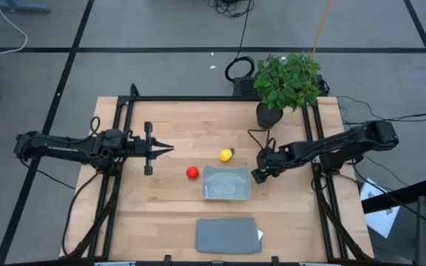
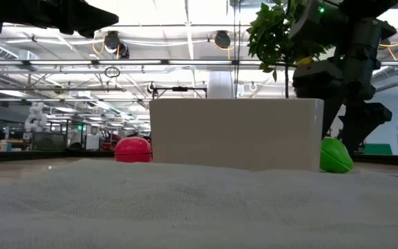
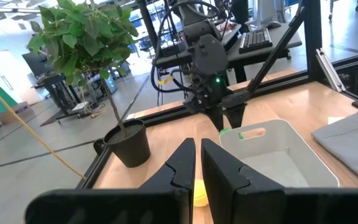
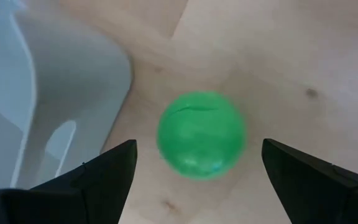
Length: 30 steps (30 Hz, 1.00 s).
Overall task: Pick and placing Produce into tupperware
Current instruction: Put the pear into the gray bin
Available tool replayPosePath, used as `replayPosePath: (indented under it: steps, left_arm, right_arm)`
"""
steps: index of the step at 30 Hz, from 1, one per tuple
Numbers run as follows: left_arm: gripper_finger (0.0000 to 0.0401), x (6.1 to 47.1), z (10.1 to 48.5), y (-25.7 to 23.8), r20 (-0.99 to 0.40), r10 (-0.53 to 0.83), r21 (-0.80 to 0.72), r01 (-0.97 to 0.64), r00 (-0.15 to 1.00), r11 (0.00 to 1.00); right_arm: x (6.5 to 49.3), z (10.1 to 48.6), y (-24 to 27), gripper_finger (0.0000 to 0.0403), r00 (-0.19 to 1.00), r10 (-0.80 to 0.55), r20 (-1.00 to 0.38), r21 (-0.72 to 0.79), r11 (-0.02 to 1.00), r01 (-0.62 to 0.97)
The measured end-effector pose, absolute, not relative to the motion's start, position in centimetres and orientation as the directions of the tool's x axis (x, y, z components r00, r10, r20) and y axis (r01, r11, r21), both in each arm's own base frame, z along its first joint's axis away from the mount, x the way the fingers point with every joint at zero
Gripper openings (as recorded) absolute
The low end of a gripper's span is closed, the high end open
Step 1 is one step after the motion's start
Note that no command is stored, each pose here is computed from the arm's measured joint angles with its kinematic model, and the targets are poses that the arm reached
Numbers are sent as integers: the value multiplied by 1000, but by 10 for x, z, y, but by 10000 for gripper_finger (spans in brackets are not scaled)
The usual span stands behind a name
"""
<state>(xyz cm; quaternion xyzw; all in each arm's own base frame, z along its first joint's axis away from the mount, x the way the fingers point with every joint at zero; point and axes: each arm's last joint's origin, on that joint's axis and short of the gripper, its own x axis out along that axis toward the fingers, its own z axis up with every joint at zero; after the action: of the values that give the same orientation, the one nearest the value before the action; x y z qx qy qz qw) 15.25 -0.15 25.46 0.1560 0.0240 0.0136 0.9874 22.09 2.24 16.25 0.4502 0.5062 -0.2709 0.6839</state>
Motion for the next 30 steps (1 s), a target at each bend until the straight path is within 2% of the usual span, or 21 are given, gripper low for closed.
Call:
replayPosePath:
  steps: [16, 30]
  left_arm:
    - [31, 152, 255, -1, -43, 34, 316, -19, 998, 949]
    - [31, 153, 255, -1, -43, 34, 312, -19, 998, 950]
  right_arm:
    - [229, 141, 23, 333, 262, 80, -962, 267, 493, 828]
    - [228, 140, 23, 236, 252, 76, -965, 252, 540, 803]
